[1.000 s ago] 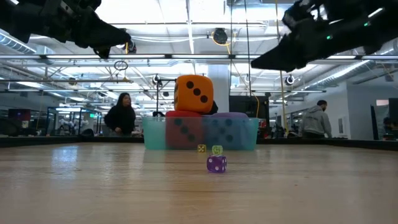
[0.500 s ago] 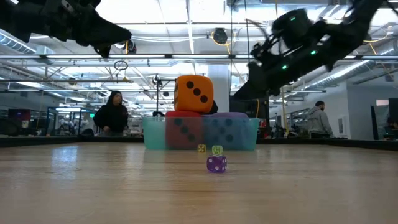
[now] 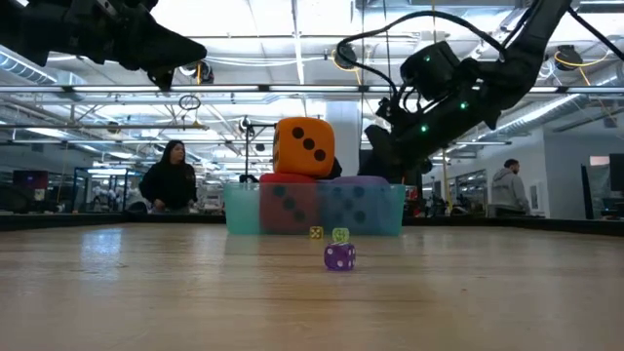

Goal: Pick & Place Dice
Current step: Put the small red dice into the blue bin, then put the small yellow dice into the blue bin

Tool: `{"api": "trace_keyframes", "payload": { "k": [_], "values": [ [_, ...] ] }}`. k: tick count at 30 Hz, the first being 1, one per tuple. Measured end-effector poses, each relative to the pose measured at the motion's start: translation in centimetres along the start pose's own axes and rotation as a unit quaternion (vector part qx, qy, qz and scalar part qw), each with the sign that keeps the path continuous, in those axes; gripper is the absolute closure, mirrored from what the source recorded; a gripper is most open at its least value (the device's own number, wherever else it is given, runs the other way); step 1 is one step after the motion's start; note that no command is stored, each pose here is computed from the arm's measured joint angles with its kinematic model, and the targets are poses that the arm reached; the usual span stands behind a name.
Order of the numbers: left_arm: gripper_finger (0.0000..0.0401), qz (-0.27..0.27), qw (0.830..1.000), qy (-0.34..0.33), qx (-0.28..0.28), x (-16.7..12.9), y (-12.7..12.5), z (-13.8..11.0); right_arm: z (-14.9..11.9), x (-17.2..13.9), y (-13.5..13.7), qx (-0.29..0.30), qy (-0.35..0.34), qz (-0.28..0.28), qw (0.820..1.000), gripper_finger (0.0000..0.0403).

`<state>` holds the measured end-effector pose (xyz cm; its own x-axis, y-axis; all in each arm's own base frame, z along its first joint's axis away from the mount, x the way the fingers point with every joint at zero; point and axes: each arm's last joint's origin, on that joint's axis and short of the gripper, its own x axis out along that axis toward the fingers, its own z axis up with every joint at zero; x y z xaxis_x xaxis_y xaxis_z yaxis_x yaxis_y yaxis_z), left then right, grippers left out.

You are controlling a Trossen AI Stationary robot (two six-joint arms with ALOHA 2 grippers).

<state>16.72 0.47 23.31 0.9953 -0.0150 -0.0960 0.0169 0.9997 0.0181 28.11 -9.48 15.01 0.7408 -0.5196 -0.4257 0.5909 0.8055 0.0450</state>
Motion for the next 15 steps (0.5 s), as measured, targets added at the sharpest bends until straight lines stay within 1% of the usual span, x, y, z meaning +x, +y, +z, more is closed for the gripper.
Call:
{"api": "trace_keyframes", "payload": {
  "k": [5,7,9,12,13,15],
  "values": [
    [0.0364,0.000,1.000,0.000,-0.001,0.0,0.0,0.0,1.1,-0.7,0.0,0.020,-0.024,0.007,1.000,0.0228],
    [0.0364,0.000,1.000,0.001,-0.003,0.0,0.0,0.0,1.3,-0.8,0.0,0.025,-0.025,0.025,0.999,0.0199],
    [0.0364,-0.001,1.000,0.002,-0.004,0.0,0.0,0.0,1.6,-1.0,-0.1,0.029,-0.027,0.031,0.999,0.0177],
    [0.0364,-0.001,1.000,0.003,-0.005,0.0,0.0,-0.1,1.9,-1.4,0.0,0.022,-0.033,0.051,0.998,0.0167],
    [0.0364,0.000,1.000,0.003,-0.006,0.0,0.0,-0.1,2.2,-1.6,0.2,0.015,-0.043,0.068,0.997,0.0170],
    [0.0364,0.000,1.000,0.006,-0.010,0.0,0.0,-0.1,3.0,-2.5,1.2,0.004,-0.092,0.116,0.989,0.0190]
  ]
}}
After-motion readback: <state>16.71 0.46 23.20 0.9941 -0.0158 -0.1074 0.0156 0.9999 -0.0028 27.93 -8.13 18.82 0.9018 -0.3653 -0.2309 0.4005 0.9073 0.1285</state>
